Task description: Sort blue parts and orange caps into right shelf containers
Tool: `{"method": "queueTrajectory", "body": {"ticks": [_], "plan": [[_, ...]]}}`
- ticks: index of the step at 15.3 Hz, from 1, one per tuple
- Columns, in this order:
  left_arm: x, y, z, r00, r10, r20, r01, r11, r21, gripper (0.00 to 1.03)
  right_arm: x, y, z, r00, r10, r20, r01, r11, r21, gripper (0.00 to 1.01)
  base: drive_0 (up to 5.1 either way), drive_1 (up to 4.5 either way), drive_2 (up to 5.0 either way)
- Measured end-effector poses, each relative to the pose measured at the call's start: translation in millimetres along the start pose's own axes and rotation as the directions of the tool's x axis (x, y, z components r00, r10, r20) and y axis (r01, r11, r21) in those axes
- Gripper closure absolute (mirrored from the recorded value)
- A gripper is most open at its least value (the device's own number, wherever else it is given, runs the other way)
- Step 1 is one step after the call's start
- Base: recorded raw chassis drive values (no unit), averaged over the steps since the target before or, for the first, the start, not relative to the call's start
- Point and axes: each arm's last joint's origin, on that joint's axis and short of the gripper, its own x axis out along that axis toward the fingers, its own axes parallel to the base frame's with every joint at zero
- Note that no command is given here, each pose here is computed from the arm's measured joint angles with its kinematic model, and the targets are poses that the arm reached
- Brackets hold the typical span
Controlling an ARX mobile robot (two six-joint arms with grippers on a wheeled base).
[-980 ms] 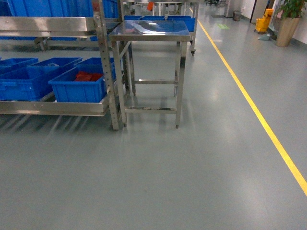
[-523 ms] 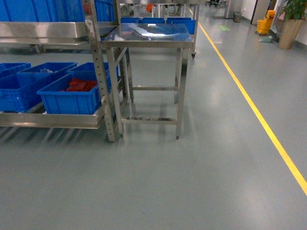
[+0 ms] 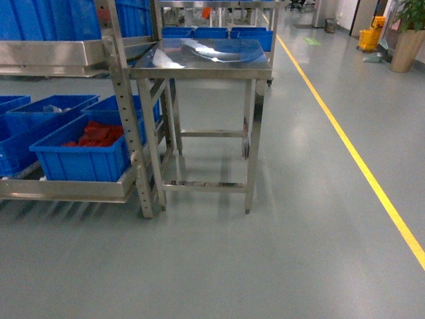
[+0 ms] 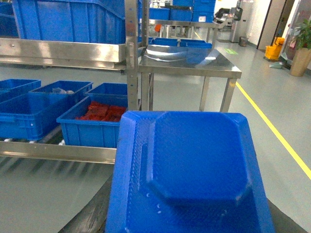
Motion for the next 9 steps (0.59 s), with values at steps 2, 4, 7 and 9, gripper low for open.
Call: {"method": "queueTrajectory", "body": {"ticks": [2,4,7,9], "plan": [[0.0,0.0,0.1,1.0,0.0,0.002,0.0,1.0,0.0,0.61,0.0,0.0,0.3,1.0,0.0,0.003,0.0,1.0,0.0,0.57,0.0,4.35,-4.3],[0.0,0.0,0.2,1.0,0.0,0.002,0.0,1.0,0.0,0.61,0.0,0.0,0.0,1.0,0.0,0.0,0.0,1.0,0.0,0.57,0.0,4.26,-4.3],[0.0,0.0,0.0,1.0,0.0,0.0,0.0,1.0,0.0,0.61,0.0,0.0,0.0,1.0,0.0,0.0,0.0,1.0,0.0,0.57,0.0,4.33,-4.3],[0.0,0.0,-0.4,1.0,-0.001,-0.004,0.001,1.0,0.0,0.61,0.0,0.0,-0.2,1.0,0.0,-0.002,0.0,1.0,0.0,0.57,0.0,4.3,-4.3]]}}
